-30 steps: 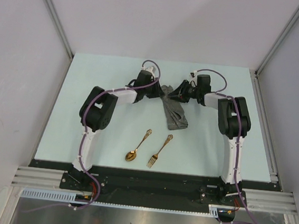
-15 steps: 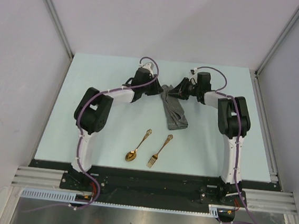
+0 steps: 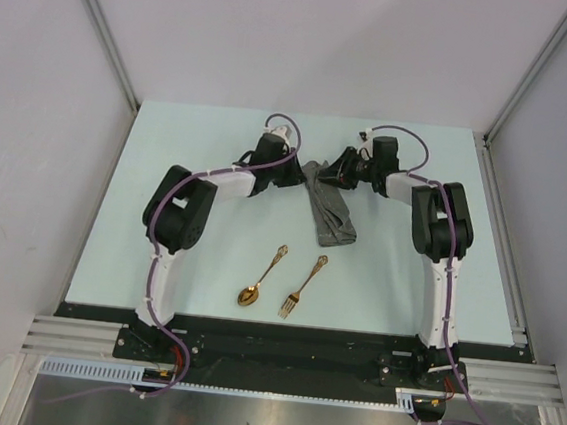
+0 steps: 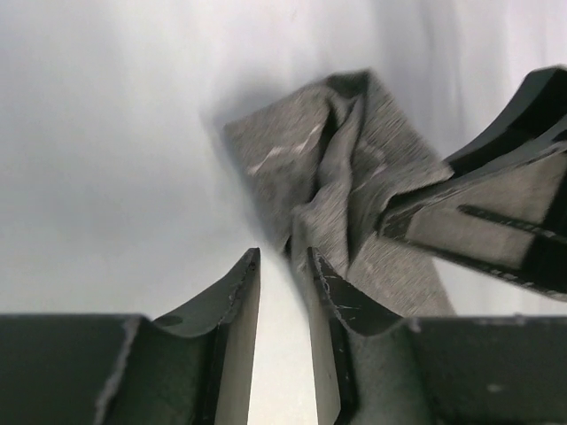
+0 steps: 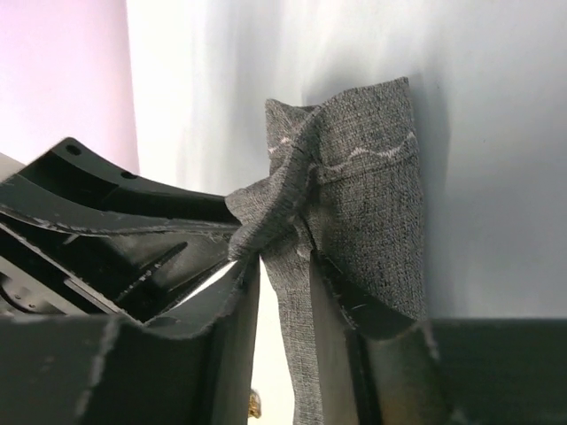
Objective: Fold the napkin into a case and place the utensils inside
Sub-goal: Stuff the top corner of the smaller-rectangle-folded napkin into the folded napkin.
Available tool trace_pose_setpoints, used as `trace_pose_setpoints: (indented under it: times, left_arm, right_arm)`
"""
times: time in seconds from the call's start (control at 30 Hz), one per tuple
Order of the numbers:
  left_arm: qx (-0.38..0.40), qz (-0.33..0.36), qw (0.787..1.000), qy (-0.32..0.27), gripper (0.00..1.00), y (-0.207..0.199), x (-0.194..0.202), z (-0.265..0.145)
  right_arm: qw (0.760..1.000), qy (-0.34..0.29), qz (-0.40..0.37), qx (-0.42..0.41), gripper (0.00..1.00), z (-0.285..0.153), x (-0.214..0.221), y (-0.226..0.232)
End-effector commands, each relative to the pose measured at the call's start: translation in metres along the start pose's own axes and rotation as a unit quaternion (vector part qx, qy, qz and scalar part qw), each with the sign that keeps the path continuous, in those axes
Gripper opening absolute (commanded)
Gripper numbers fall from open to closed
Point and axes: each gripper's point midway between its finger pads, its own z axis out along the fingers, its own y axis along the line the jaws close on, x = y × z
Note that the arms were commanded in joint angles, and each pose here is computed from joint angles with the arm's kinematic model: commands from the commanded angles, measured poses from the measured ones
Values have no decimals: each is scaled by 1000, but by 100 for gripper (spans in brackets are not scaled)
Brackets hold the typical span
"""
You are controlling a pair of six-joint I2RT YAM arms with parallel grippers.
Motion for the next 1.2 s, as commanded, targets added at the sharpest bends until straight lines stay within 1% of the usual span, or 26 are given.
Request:
trace_pose_setpoints:
  times: [0.0,0.03,0.07,0.1,0.13,0.17,0.23,0.3,0.37,0.4,0.5,0.63,0.67,0.8,0.9,0.93,0.97,1.03,1.1,1.17]
  left_arm:
    - [21,-16,998,-64,31,-16,-42,-31]
    - [14,-25,997,-66,30,-11,-40,-34]
    - [12,-34,997,-73,30,-8,-43,-37]
    - [13,-52,996,-78,29,-6,-45,-40]
    - [13,-58,995,-84,27,-2,-49,-47]
    - [17,-60,994,-92,26,-3,-53,-49]
    - [15,-61,993,-97,26,-1,-58,-53]
    - [10,-63,993,-95,25,2,-58,-54]
    - [7,-66,994,-89,25,4,-56,-53]
    - [8,-70,994,-88,23,6,-56,-53]
    - [9,-75,994,-80,22,8,-52,-49]
    - [9,-75,995,-72,21,8,-51,-45]
    - [8,-75,995,-72,21,8,-51,-45]
    - [10,-76,995,-70,22,8,-51,-44]
    - [8,-75,995,-70,22,9,-51,-43]
    - [8,-75,995,-70,22,9,-51,-43]
    - [7,-75,995,-69,21,10,-51,-43]
    - [6,-75,995,-68,22,10,-50,-43]
    - [5,-77,995,-67,21,11,-49,-42]
    - [4,-77,995,-67,21,11,-49,-42]
  right_arm:
    - [998,-2,-59,12,38,9,-3,9]
    - [998,3,-63,26,38,9,-4,11]
    - [995,1,-91,42,39,13,-4,8]
    - [994,7,-94,56,39,15,-1,5]
    - [993,15,-98,69,40,15,1,4]
    - [990,8,-116,79,40,18,-4,4]
    - [987,14,-127,95,40,22,1,5]
    - [983,12,-147,106,40,27,-1,7]
    - [981,16,-147,123,40,30,1,0]
    - [981,15,-152,123,40,31,-1,2]
    - [976,19,-165,139,40,34,2,-1]
    - [967,26,-186,170,42,33,7,-6]
    - [965,26,-193,178,43,34,8,-8]
    - [958,25,-211,194,53,32,9,-6]
    - [949,27,-232,212,56,34,10,-7]
    - [946,35,-234,221,56,34,14,-10]
    - [940,28,-242,239,56,34,9,-15]
    - [933,30,-254,254,54,37,13,-14]
    - [924,19,-262,278,50,38,7,-18]
    - [917,20,-267,296,50,40,10,-23]
